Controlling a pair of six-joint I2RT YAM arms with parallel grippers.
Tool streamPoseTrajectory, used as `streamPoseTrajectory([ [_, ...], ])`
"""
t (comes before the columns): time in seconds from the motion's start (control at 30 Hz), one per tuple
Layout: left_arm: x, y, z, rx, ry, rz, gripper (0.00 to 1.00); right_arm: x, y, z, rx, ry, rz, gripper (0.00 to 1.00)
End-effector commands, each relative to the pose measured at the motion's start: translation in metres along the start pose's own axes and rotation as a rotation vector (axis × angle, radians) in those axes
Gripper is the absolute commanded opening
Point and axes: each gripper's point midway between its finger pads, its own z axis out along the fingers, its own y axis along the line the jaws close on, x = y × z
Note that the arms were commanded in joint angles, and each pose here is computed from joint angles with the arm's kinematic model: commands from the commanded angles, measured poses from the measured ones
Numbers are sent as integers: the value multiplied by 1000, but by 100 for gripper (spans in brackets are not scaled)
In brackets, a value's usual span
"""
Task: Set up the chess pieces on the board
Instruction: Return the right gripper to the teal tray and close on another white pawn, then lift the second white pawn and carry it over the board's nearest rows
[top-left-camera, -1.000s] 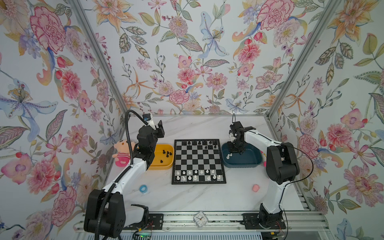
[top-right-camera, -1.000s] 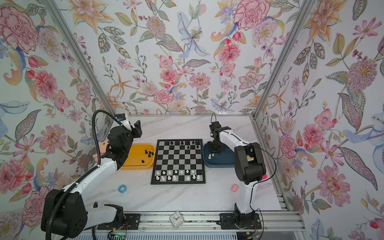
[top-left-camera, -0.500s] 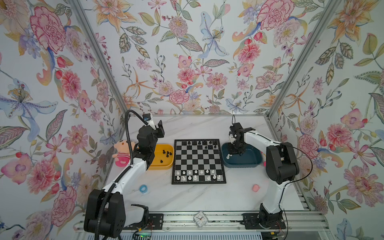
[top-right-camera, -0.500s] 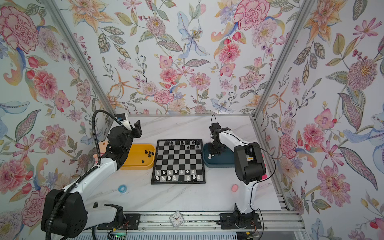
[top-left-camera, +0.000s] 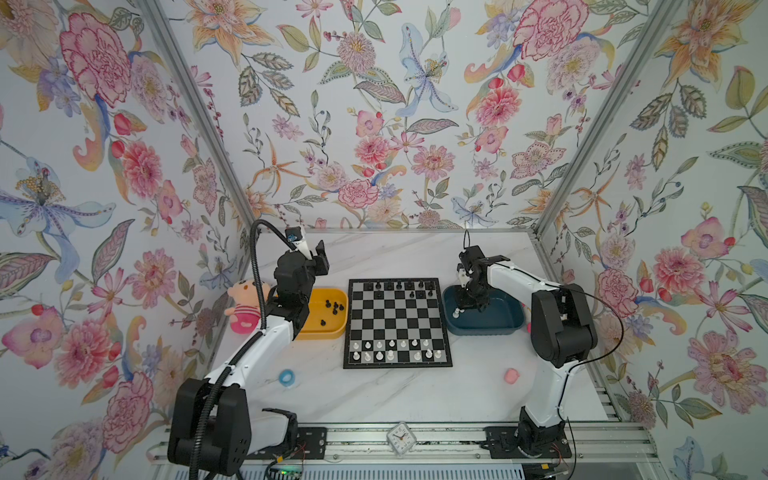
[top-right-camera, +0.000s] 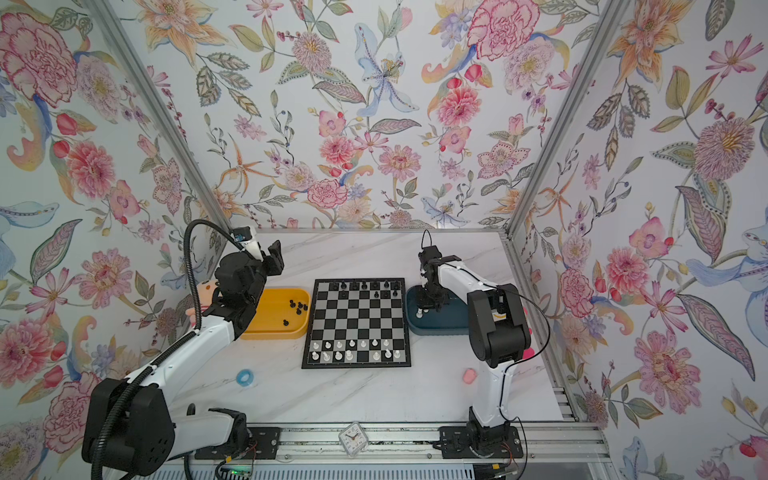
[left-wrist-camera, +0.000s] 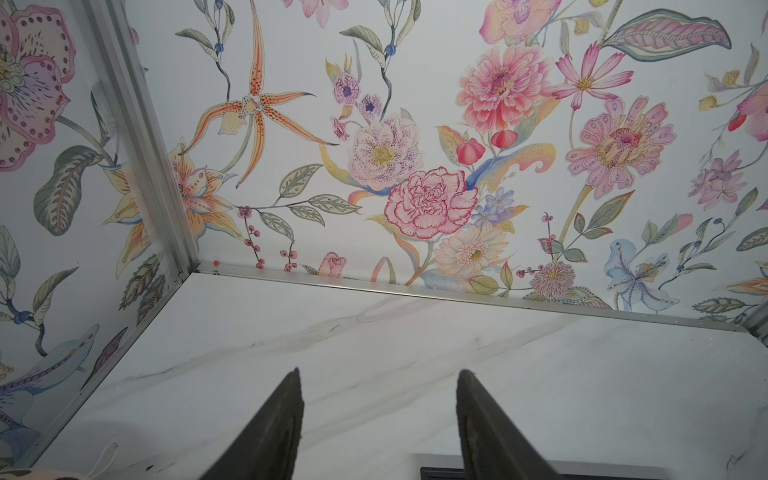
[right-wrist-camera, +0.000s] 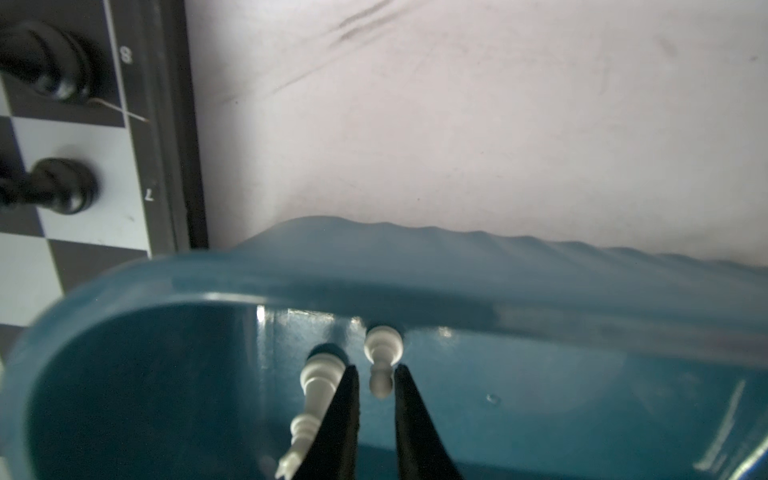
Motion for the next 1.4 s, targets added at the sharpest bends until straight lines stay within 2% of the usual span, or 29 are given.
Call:
streamPoseTrajectory([
  [0.0,-8,3,2,-8,-15,-5,60,7,-1,14,-5,37,3,18],
  [0.5,-10,2,1,-5,-20,-2,60,5,-3,8,6,20,3,10],
  [0.97,-8,4,-7,1,-29,-6,60,1,4,-44,57,-39,-41,6],
  [1.37,-5,4,-21,22,-44,-15,61,19,48,-91,98,-75,-153,6],
])
